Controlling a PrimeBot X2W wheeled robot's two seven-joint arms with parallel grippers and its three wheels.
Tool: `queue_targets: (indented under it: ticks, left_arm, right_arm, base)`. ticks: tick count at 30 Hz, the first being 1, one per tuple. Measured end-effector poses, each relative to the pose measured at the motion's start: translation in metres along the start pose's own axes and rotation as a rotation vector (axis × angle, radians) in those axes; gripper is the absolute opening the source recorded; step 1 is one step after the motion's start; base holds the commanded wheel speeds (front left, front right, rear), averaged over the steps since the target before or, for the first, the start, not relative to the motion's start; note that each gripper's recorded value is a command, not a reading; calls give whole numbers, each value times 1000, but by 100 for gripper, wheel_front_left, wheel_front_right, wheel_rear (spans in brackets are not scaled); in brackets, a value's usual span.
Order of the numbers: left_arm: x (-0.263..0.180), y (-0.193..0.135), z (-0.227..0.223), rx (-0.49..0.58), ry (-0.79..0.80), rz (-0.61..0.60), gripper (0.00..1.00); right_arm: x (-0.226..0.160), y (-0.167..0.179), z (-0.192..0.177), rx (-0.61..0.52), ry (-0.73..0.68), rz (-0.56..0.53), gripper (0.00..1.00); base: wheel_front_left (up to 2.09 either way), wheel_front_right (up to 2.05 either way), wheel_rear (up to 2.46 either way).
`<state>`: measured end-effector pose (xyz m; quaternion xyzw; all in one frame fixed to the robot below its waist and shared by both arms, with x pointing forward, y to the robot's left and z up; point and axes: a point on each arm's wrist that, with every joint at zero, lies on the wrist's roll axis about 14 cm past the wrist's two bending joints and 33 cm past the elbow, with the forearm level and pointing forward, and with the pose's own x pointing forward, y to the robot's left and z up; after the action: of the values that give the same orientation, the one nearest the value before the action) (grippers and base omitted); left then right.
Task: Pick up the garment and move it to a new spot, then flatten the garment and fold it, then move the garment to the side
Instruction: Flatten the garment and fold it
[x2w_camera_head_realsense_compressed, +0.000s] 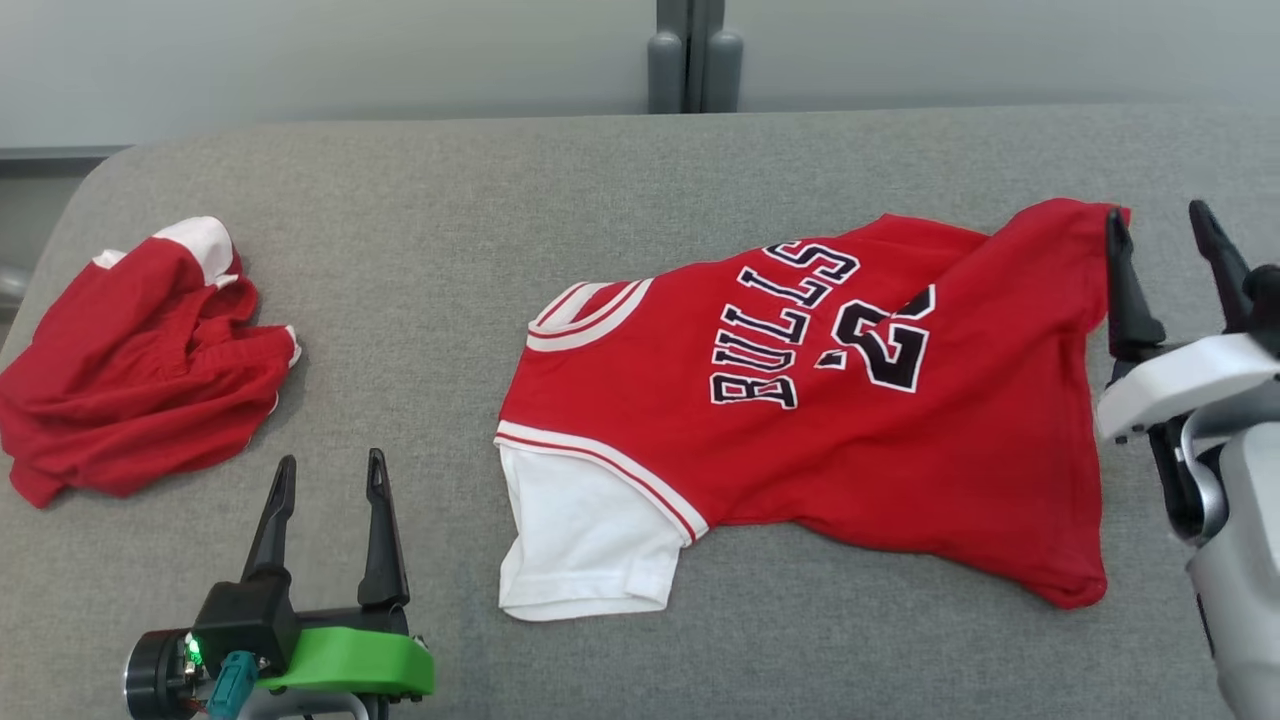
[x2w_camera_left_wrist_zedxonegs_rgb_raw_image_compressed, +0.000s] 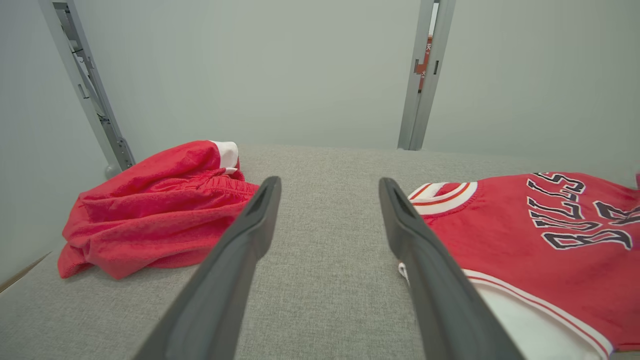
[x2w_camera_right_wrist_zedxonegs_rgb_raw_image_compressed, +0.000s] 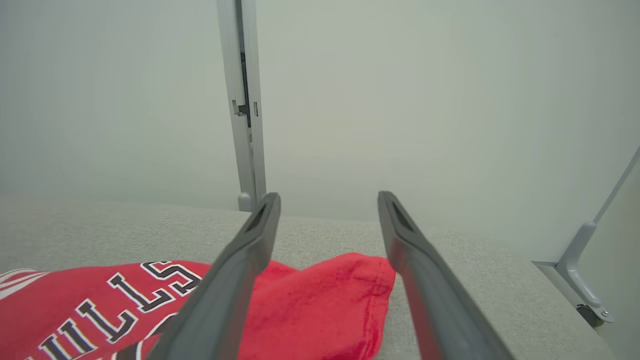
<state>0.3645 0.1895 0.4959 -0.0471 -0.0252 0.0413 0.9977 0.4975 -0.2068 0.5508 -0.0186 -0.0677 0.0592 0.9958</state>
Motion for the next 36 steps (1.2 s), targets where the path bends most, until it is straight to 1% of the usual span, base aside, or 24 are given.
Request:
queue_targets:
  ticks: [4,11,18,24,33,36]
  left_arm:
    - [0,-4,4,-3,-14,-20,100]
    - [-4,-12,11,5,-34,-53,100]
    - [-8,-16,14,18,-44,-75,100]
    - [-10,-17,13,30,-42,-87,100]
    - [-12,-11,13,46,-42,-77,100]
    - [-14,-9,13,47,-41,-67,100]
  right_arm:
    - [-29,6,6,21,-29,-1,100]
    - [-81,16,2,59,-30,-11,100]
    - [-120,22,0,94,-27,-41,100]
    - [-139,29,3,104,-35,-47,100]
    - [-141,45,13,124,-57,-15,100]
    - [-143,52,12,132,-49,-2,100]
  base:
    - [0,0,0]
    - [0,0,0]
    - [0,0,0]
    - [0,0,0]
    - [0,0,0]
    - [0,0,0]
